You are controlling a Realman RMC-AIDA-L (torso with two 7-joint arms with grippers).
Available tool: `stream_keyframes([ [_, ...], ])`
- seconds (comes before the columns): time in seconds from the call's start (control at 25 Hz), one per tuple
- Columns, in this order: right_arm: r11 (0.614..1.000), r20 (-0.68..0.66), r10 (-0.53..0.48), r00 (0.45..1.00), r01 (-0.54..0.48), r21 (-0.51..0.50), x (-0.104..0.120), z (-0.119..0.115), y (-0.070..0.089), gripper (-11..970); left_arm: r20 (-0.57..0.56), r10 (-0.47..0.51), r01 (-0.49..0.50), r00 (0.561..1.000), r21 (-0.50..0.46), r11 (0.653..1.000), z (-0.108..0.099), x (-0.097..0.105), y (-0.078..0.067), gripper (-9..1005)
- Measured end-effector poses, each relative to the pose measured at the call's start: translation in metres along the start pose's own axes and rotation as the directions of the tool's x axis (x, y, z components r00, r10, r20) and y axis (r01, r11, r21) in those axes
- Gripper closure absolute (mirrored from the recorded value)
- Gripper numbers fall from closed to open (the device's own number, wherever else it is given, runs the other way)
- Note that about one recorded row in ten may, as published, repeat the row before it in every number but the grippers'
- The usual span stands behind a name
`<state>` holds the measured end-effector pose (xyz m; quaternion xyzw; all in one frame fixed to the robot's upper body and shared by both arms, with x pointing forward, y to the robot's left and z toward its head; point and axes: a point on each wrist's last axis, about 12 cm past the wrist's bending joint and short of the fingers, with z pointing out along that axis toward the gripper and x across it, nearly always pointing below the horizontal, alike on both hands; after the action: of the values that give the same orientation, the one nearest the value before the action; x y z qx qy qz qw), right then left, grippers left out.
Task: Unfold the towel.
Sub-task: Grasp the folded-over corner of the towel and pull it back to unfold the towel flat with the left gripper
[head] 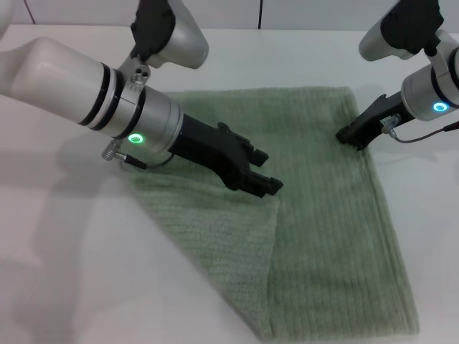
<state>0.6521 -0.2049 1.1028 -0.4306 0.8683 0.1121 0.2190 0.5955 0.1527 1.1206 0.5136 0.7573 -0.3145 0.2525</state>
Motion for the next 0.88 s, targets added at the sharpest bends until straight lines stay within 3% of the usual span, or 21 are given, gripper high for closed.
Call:
stream_keyframes([
  [0.88, 1.000, 0.001, -0.001, 1.000, 0.001, -0.001, -0.001, 0.000, 0.000, 960, -0.016, 0.021, -0.021, 1.000, -0.006, 1.000, 0.027, 0.005, -0.009, 425],
])
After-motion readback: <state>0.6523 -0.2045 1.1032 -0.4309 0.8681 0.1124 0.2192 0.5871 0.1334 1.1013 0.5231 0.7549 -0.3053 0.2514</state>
